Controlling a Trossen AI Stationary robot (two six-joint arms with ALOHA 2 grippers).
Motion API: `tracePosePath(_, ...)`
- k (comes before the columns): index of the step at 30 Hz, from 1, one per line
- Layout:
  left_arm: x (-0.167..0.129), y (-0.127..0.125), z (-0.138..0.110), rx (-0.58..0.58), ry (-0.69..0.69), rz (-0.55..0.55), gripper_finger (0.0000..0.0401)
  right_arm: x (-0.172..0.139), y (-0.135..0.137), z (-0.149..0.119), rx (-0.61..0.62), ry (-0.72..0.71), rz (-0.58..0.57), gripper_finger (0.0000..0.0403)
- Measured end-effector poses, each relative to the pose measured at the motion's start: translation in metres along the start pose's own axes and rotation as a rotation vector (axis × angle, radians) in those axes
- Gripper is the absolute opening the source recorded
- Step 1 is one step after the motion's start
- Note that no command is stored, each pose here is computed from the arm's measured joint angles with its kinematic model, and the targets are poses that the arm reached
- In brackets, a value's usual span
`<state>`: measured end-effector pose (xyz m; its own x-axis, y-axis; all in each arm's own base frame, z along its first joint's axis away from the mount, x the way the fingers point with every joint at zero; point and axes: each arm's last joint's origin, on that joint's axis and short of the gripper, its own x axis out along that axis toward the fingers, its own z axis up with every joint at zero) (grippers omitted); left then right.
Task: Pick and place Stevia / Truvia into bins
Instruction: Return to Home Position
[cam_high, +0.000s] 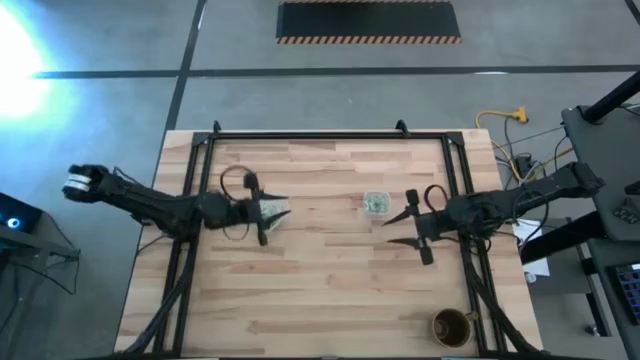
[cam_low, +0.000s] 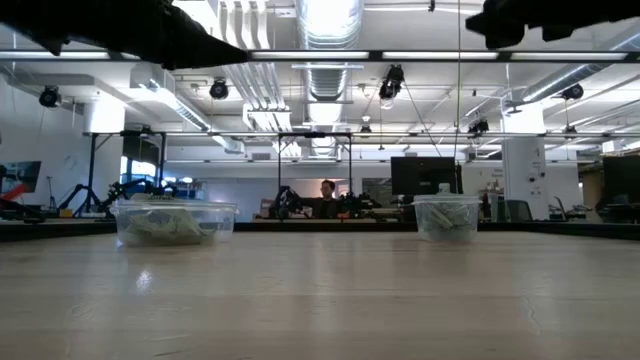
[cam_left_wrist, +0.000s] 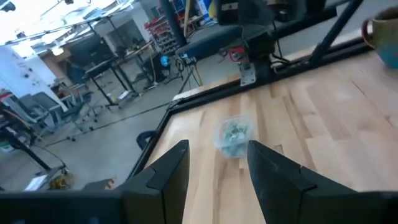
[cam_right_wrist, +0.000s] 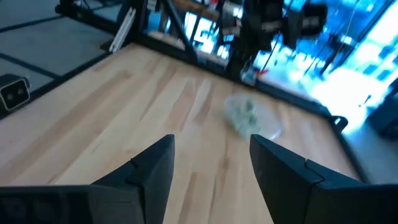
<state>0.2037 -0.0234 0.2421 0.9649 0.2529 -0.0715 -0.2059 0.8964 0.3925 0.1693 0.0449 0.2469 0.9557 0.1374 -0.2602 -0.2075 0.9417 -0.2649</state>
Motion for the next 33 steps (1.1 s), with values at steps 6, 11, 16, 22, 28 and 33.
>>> tracePosePath(6,-0.003,0.022,-0.006,-0.044,-0.028,0.010,0.0146,-0.026,-0.005,0.006,-0.061,-0.069,-0.020,0.0199)
tracePosePath(11,-0.015,0.028,-0.010,-0.039,-0.015,-0.006,0.0146,-0.051,-0.007,0.000,-0.041,-0.087,-0.025,0.0199)
tracePosePath(16,-0.035,0.030,-0.016,-0.047,-0.052,-0.033,0.0146,-0.074,-0.007,-0.014,-0.007,-0.169,-0.059,0.0199)
tracePosePath(22,-0.060,0.032,-0.032,-0.125,-0.134,-0.008,0.0146,-0.098,-0.012,-0.032,0.112,-0.264,-0.285,0.0198)
tracePosePath(28,-0.072,0.028,-0.054,-0.168,-0.170,0.005,0.0146,-0.100,-0.013,-0.040,0.206,-0.235,-0.359,0.0198)
tracePosePath(33,-0.082,0.026,-0.067,-0.204,-0.242,0.026,0.0146,-0.097,-0.013,-0.041,0.227,-0.210,-0.358,0.0198)
